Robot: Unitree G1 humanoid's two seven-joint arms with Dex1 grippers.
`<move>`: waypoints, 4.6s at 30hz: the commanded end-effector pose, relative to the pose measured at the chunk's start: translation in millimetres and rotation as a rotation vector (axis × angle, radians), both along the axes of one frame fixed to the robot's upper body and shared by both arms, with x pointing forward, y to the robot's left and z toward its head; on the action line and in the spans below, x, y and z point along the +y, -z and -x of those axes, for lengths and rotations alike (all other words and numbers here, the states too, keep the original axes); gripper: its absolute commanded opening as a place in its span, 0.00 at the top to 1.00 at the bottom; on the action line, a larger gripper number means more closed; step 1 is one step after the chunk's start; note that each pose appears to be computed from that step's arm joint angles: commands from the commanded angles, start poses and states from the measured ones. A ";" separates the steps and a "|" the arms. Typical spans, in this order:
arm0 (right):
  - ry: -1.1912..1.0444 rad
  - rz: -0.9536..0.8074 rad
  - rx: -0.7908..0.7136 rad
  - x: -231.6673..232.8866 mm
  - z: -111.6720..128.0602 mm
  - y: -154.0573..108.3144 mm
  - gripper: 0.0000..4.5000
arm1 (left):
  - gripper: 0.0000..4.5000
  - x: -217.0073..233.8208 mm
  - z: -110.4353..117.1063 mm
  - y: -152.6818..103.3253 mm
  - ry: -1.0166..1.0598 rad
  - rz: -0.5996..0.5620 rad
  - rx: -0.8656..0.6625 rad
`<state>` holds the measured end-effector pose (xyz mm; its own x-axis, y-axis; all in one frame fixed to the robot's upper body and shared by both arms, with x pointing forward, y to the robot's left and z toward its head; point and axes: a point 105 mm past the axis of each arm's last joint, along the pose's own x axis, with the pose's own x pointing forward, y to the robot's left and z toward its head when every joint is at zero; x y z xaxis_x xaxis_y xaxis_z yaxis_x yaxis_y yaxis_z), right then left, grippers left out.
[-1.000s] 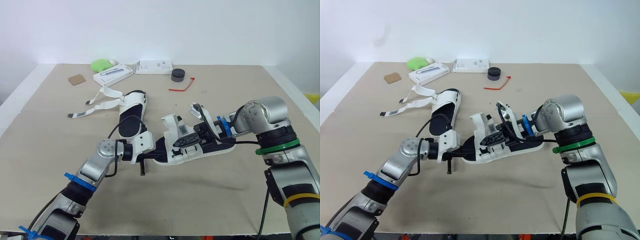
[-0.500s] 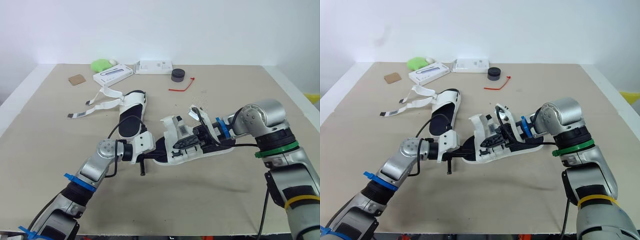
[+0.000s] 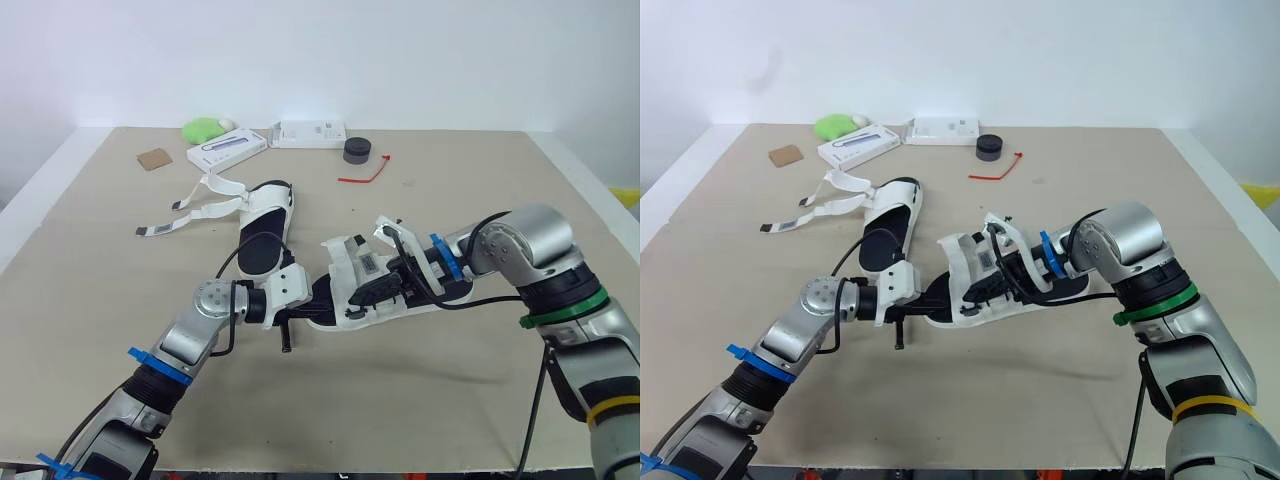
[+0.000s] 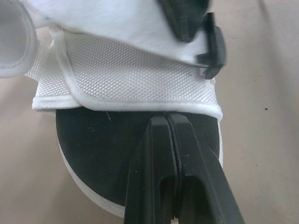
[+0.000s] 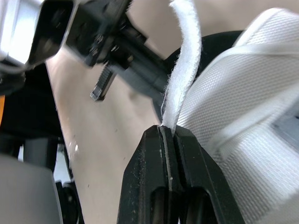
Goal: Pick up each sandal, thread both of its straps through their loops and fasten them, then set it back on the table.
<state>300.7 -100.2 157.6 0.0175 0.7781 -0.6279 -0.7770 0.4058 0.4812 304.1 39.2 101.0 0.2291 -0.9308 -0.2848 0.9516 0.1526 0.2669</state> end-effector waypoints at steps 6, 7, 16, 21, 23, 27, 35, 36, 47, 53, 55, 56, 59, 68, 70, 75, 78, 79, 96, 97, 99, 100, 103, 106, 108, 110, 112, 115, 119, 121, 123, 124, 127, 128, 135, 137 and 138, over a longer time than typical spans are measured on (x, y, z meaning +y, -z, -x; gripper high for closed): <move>0.004 0.002 -0.076 -1.8 -5.3 -6.4 0.33 | 1.00 12.8 -1.2 27.9 -0.048 -0.096 0.073; 0.017 -0.008 -0.088 -0.8 -8.8 -9.5 0.25 | 1.00 12.8 -1.3 27.8 -0.048 -0.096 0.073; 0.060 -0.061 -0.102 8.7 -22.1 -26.7 0.25 | 1.00 12.4 -1.1 28.1 -0.047 -0.095 0.075; 0.086 -0.074 -0.096 9.9 -28.1 -29.5 0.31 | 1.00 12.1 -0.4 28.5 -0.048 -0.093 0.076; 0.087 -0.077 -0.096 10.7 -28.9 -30.8 0.42 | 1.00 12.1 0.1 29.0 -0.048 -0.093 0.078; 0.089 -0.080 -0.097 12.2 -31.0 -30.9 0.84 | 1.00 11.9 0.2 29.1 -0.047 -0.093 0.078; 0.045 -0.052 -0.112 10.2 -21.6 -24.5 0.99 | 1.00 11.5 0.8 29.6 -0.045 -0.096 0.079; 0.046 -0.051 -0.122 10.2 -21.3 -23.7 0.99 | 1.00 11.4 0.9 29.7 -0.044 -0.097 0.079; 0.018 -0.028 -0.154 4.7 -7.8 -14.8 0.99 | 1.00 10.6 0.8 29.1 -0.039 -0.097 0.078; -0.003 -0.014 -0.169 3.8 -0.6 -10.2 0.99 | 1.00 10.1 0.5 29.1 -0.037 -0.097 0.077; -0.010 -0.013 -0.176 3.4 0.9 -10.0 0.99 | 1.00 10.1 0.6 29.3 -0.038 -0.097 0.078; -0.011 -0.015 -0.178 3.4 1.0 -10.5 0.99 | 1.00 10.1 0.7 29.4 -0.038 -0.098 0.078; -0.001 -0.032 -0.164 3.2 -0.2 -14.9 0.84 | 1.00 10.2 1.0 29.6 -0.037 -0.098 0.078; -0.015 -0.066 -0.254 11.7 -13.1 -33.9 0.19 | 1.00 10.5 1.0 29.9 -0.039 -0.099 0.079; -0.008 -0.076 -0.257 14.6 -17.0 -38.1 0.19 | 1.00 10.5 0.9 29.9 -0.039 -0.098 0.079; 0.000 -0.086 -0.248 18.3 -22.2 -41.1 0.19 | 1.00 10.5 0.5 29.8 -0.043 -0.096 0.079; -0.010 -0.073 -0.240 17.9 -22.0 -37.5 0.45 | 1.00 10.6 0.5 29.8 -0.045 -0.095 0.079; -0.012 -0.072 -0.235 17.7 -21.6 -36.4 0.55 | 1.00 10.8 0.7 30.2 -0.046 -0.095 0.080; -0.053 -0.036 -0.206 9.4 0.2 -16.7 0.99 | 1.00 10.8 -0.5 30.9 -0.045 -0.097 0.082; -0.054 -0.033 -0.206 8.8 1.7 -15.5 0.99 | 1.00 10.6 -0.6 30.8 -0.044 -0.098 0.082; -0.056 -0.028 -0.207 7.8 3.8 -13.4 0.99 | 1.00 10.4 -1.0 30.8 -0.044 -0.097 0.082; -0.058 -0.026 -0.207 7.5 4.8 -12.3 0.99 | 1.00 10.2 -1.1 30.8 -0.044 -0.097 0.082; -0.063 -0.020 -0.205 6.3 9.1 -9.3 0.99 | 1.00 9.0 -0.4 30.7 -0.041 -0.095 0.082; -0.067 -0.020 -0.219 5.8 9.9 -9.4 0.99 | 1.00 9.2 0.0 31.1 -0.040 -0.097 0.082; -0.069 -0.027 -0.225 5.9 9.7 -11.6 0.99 | 1.00 9.0 -0.1 31.1 -0.039 -0.097 0.081; -0.070 -0.043 -0.197 5.5 11.5 -15.8 0.99 | 1.00 8.8 -0.2 31.1 -0.039 -0.097 0.081; -0.082 -0.051 -0.206 5.9 12.1 -20.5 0.85 | 1.00 8.9 -0.2 31.2 -0.038 -0.097 0.081; -0.104 -0.069 -0.220 6.6 14.8 -29.2 0.53 | 1.00 9.0 0.0 31.5 -0.038 -0.098 0.081; -0.148 -0.113 -0.234 6.4 25.7 -45.0 0.12 | 1.00 9.1 0.6 31.8 -0.037 -0.098 0.081; -0.178 -0.128 -0.244 0.7 33.3 -51.3 0.01 | 1.00 9.2 0.9 32.0 -0.037 -0.098 0.081; -0.217 -0.143 -0.238 -7.3 43.7 -55.5 0.01 | 1.00 9.1 1.3 32.1 -0.035 -0.098 0.081; -0.232 -0.154 -0.230 -10.3 48.3 -57.3 0.01 | 1.00 9.0 1.5 32.0 -0.035 -0.097 0.081; -0.275 -0.161 -0.147 -18.8 66.6 -50.3 0.01 | 1.00 8.4 1.9 32.4 -0.030 -0.098 0.082; -0.278 -0.152 -0.117 -20.4 71.5 -43.7 0.01 | 1.00 7.9 2.0 32.4 -0.028 -0.098 0.082; -0.089 -0.037 -0.126 -30.0 53.3 13.3 0.01 | 1.00 5.9 0.8 30.3 -0.026 -0.094 0.078; -0.060 -0.042 -0.129 -30.5 48.2 15.1 0.01 | 1.00 6.6 1.1 30.1 -0.026 -0.095 0.078; -0.050 -0.040 -0.130 -31.0 46.4 16.7 0.01 | 1.00 7.2 1.2 30.2 -0.026 -0.096 0.078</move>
<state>246.0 -129.1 132.5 0.0020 0.8005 -0.5993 -0.8375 0.3288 0.4364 304.8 37.6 98.3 0.2235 -0.9307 -0.2897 0.9542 0.1482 0.2600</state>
